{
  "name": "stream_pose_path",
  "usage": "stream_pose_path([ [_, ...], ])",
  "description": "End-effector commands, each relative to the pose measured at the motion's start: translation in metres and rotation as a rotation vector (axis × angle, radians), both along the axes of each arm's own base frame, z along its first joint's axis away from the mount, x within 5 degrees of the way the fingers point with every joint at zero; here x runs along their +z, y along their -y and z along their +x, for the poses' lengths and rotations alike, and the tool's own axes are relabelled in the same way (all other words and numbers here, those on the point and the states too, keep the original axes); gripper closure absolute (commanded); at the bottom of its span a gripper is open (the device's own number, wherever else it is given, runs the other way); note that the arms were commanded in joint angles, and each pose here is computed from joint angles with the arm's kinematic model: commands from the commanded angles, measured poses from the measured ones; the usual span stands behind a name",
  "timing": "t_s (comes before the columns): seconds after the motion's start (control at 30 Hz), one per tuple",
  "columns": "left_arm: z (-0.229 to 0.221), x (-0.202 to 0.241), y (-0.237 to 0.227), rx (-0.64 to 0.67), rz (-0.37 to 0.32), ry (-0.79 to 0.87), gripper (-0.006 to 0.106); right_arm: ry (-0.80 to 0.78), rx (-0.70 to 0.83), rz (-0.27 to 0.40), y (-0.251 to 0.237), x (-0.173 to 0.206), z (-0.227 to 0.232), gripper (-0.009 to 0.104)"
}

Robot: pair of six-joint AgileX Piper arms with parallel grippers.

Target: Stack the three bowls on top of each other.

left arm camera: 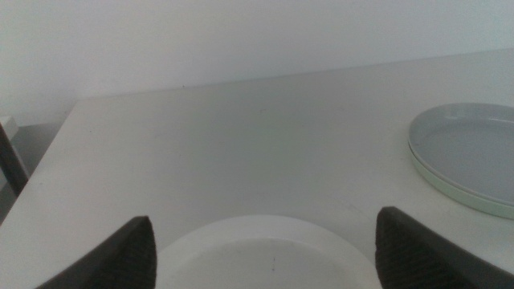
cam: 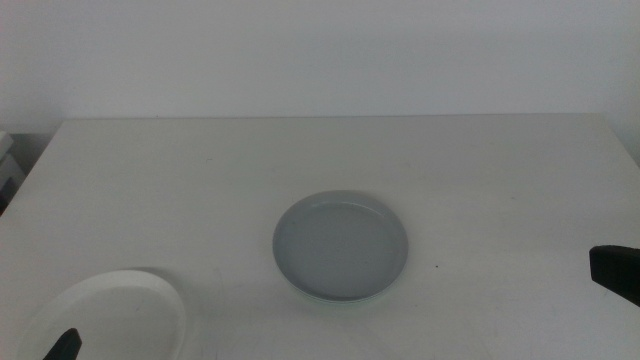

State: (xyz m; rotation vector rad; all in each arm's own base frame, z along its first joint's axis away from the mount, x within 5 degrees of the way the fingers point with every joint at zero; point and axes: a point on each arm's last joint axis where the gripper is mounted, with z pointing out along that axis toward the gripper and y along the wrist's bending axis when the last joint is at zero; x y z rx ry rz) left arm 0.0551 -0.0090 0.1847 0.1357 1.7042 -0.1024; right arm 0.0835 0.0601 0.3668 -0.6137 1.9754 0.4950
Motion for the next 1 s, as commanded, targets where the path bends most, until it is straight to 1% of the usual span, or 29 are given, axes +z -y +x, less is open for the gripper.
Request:
stream_pose_path([
  [0.0, 0.000, 0.010, -0.001, 0.017, -0.017, 0.097, -0.004, 0.063, -0.024, 0.045, 0.001, 0.012, 0.002, 0.040],
  [0.07, 0.000, 0.012, -0.002, 0.041, -0.032, 0.091, -0.004, 0.064, -0.025, 0.044, 0.001, 0.012, 0.002, 0.040],
  [0.2, 0.006, 0.026, -0.003, 0.081, -0.118, 0.044, -0.004, 0.064, -0.025, 0.042, 0.001, 0.012, 0.002, 0.040],
  [0.23, 0.020, 0.062, -0.005, 0.124, -0.170, 0.017, -0.004, 0.064, -0.025, 0.042, 0.001, 0.012, 0.002, 0.040],
  [0.33, 0.035, 0.094, -0.008, 0.157, -0.189, -0.003, -0.004, 0.064, -0.025, 0.042, 0.001, 0.012, 0.002, 0.040],
  [0.4, 0.046, 0.116, -0.008, 0.166, -0.192, -0.040, -0.004, 0.064, -0.025, 0.042, 0.001, 0.012, 0.002, 0.040],
  [0.53, 0.068, 0.153, -0.006, 0.142, -0.186, -0.140, -0.004, 0.064, -0.025, 0.042, 0.001, 0.012, 0.002, 0.040],
  [0.63, 0.081, 0.172, -0.004, 0.118, -0.178, -0.254, -0.004, 0.064, -0.025, 0.042, 0.001, 0.012, 0.002, 0.040],
  [0.7, 0.088, 0.178, -0.003, 0.102, -0.170, -0.338, -0.004, 0.064, -0.025, 0.042, 0.001, 0.012, 0.002, 0.040],
  [0.77, 0.094, 0.180, -0.002, 0.097, -0.166, -0.384, -0.004, 0.064, -0.025, 0.042, 0.001, 0.012, 0.002, 0.040],
  [0.97, 0.111, 0.169, -0.003, 0.103, -0.164, -0.459, -0.004, 0.064, -0.025, 0.042, 0.001, 0.012, 0.002, 0.040],
])
